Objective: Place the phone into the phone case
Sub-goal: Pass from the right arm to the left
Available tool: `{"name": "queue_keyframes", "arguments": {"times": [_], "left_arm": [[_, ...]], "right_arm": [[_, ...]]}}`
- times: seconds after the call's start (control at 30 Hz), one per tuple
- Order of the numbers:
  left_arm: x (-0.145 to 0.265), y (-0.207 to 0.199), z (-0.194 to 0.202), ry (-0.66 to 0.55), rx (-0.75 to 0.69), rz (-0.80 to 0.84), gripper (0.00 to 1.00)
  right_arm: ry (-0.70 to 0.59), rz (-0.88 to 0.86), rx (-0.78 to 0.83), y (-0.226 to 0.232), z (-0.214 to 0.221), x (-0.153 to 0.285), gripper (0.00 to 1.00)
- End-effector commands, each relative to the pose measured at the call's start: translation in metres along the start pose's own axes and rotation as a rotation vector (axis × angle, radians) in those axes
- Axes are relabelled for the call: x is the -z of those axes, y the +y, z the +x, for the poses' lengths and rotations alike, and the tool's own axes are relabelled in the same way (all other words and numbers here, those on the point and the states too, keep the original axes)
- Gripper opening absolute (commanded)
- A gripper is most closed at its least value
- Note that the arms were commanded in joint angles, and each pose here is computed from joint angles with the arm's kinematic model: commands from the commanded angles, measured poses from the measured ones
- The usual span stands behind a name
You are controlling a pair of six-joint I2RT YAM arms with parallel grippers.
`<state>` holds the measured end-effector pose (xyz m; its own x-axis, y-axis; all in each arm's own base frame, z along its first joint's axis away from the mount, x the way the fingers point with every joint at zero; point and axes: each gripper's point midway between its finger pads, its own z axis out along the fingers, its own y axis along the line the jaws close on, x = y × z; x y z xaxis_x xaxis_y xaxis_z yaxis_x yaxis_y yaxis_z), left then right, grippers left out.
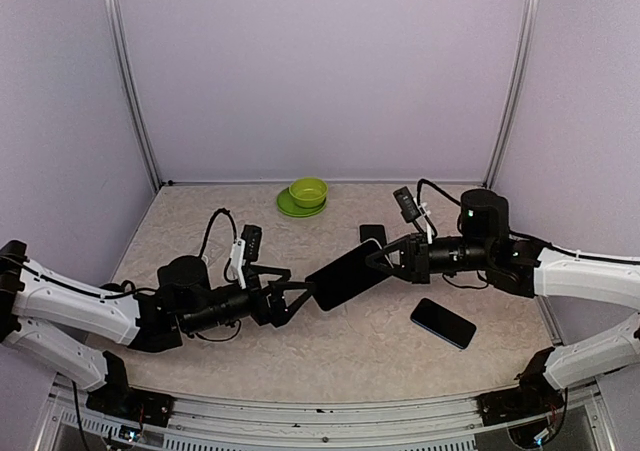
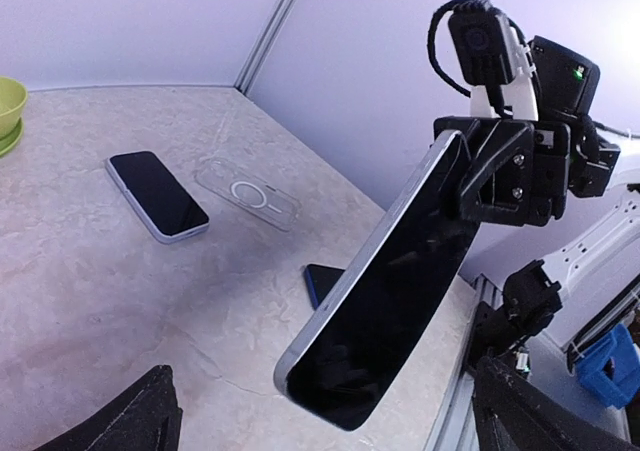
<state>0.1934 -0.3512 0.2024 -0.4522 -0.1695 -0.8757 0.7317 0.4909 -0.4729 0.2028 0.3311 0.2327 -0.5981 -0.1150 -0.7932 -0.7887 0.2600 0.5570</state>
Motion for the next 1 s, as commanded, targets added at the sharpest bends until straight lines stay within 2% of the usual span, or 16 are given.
{"name": "queue_keyframes", "arguments": {"times": [0.0, 0.2, 0.5, 0.97], "left_arm": [[0.004, -0.022, -0.012, -0.045, 0.076, 0.127, 0.99], [0.004, -0.047, -0.019, -0.076, 0.141, 0.281, 0.98], [-0.003, -0.07, -0.021, -0.084, 0.19, 0.418, 0.91], [-0.012, -0.081, -0.022, -0.096, 0.242, 0.494, 0.71]], "right_arm": [[-0.208, -0.099, 0.141, 0.039, -0.043, 0.023, 0.0], [-0.261, -0.148, 0.152, 0.05, -0.052, 0.028, 0.0], [-0.25, -0.229, 0.136, 0.056, -0.047, 0.019, 0.0], [-0.228, -0.26, 0.099, 0.048, -0.029, 0.006, 0.0]]}}
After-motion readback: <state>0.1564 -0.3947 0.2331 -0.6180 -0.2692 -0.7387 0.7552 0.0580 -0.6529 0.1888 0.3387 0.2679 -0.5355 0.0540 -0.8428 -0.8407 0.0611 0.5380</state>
